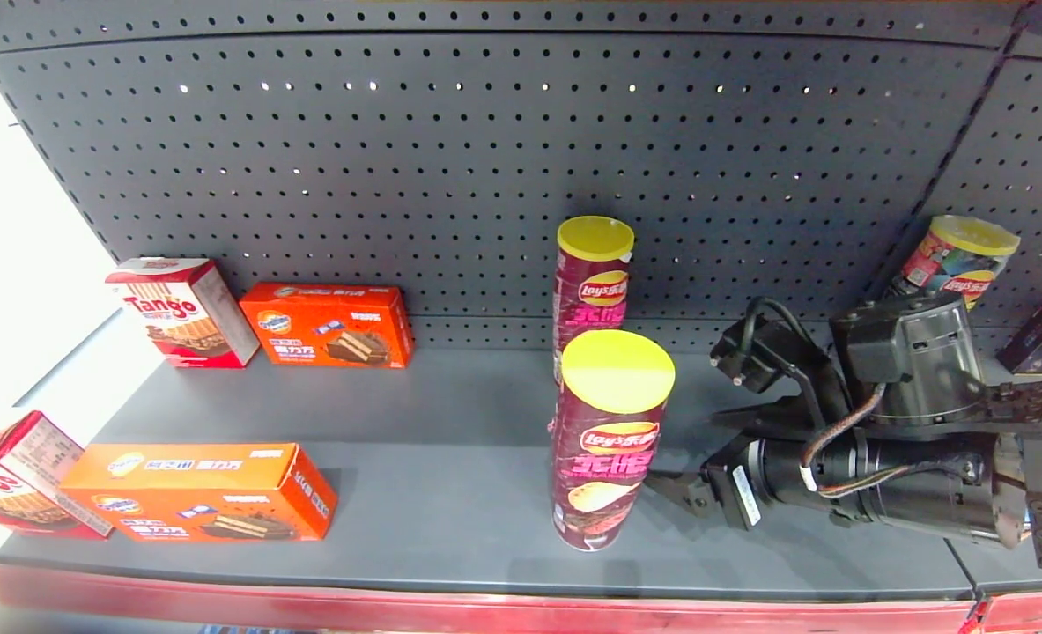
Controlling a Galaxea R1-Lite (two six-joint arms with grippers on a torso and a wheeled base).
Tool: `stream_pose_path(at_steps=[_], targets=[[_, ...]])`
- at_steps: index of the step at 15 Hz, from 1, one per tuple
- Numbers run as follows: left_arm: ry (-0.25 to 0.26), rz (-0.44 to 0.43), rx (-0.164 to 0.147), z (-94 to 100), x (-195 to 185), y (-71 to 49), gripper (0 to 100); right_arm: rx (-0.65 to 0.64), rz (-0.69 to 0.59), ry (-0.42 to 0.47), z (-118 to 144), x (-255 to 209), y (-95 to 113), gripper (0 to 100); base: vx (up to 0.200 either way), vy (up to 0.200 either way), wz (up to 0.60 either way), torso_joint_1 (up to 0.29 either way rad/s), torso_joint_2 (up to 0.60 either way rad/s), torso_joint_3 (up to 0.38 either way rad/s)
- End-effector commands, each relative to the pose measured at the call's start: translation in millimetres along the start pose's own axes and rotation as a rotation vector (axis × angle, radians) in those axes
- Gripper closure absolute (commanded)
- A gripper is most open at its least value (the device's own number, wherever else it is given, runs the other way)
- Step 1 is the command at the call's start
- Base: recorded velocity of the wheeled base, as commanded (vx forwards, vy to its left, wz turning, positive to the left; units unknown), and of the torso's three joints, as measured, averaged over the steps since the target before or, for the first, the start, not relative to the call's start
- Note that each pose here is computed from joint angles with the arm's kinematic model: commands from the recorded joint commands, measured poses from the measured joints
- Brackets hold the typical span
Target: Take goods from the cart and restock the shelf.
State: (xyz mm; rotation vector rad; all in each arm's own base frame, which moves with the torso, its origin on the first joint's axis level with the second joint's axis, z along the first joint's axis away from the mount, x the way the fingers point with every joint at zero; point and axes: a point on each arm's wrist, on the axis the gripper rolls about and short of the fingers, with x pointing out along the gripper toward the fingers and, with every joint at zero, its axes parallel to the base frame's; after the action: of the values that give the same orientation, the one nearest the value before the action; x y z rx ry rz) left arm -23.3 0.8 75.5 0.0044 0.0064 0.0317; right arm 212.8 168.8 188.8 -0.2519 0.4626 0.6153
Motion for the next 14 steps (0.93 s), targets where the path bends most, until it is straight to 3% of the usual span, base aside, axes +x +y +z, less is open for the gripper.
stream_pose_path(at_steps=[1, 5, 8, 12, 14], targets=[[0.001, 0.001, 0.0, 0.0, 0, 0.0, 0, 0.006, -0.009, -0.013, 1, -5, -2, 0, 0.0, 0.0, 0.0, 0.0, 0.0, 0.0], [0.001, 0.001, 0.0, 0.0, 0, 0.0, 0, 0.069, -0.062, -0.126, 7, -47, -17, 0, 0.0, 0.0, 0.0, 0.0, 0.0, 0.0], [0.001, -0.001, 0.0, 0.0, 0, 0.0, 0, 0.083, -0.088, -0.224, -8, -99, -22, 0, 0.0, 0.0, 0.0, 0.0, 0.0, 0.0], [0.003, -0.007, 0.002, 0.1, 0, -0.1, 0, 0.054, 0.003, -0.381, -54, -162, -6, 0, 0.0, 0.0, 0.0, 0.0, 0.0, 0.0], [0.004, -0.009, 0.002, 0.2, 0, -0.1, 0, 0.044, 0.027, -0.4, -85, -176, -3, 0, 0.0, 0.0, 0.0, 0.0, 0.0, 0.0]])
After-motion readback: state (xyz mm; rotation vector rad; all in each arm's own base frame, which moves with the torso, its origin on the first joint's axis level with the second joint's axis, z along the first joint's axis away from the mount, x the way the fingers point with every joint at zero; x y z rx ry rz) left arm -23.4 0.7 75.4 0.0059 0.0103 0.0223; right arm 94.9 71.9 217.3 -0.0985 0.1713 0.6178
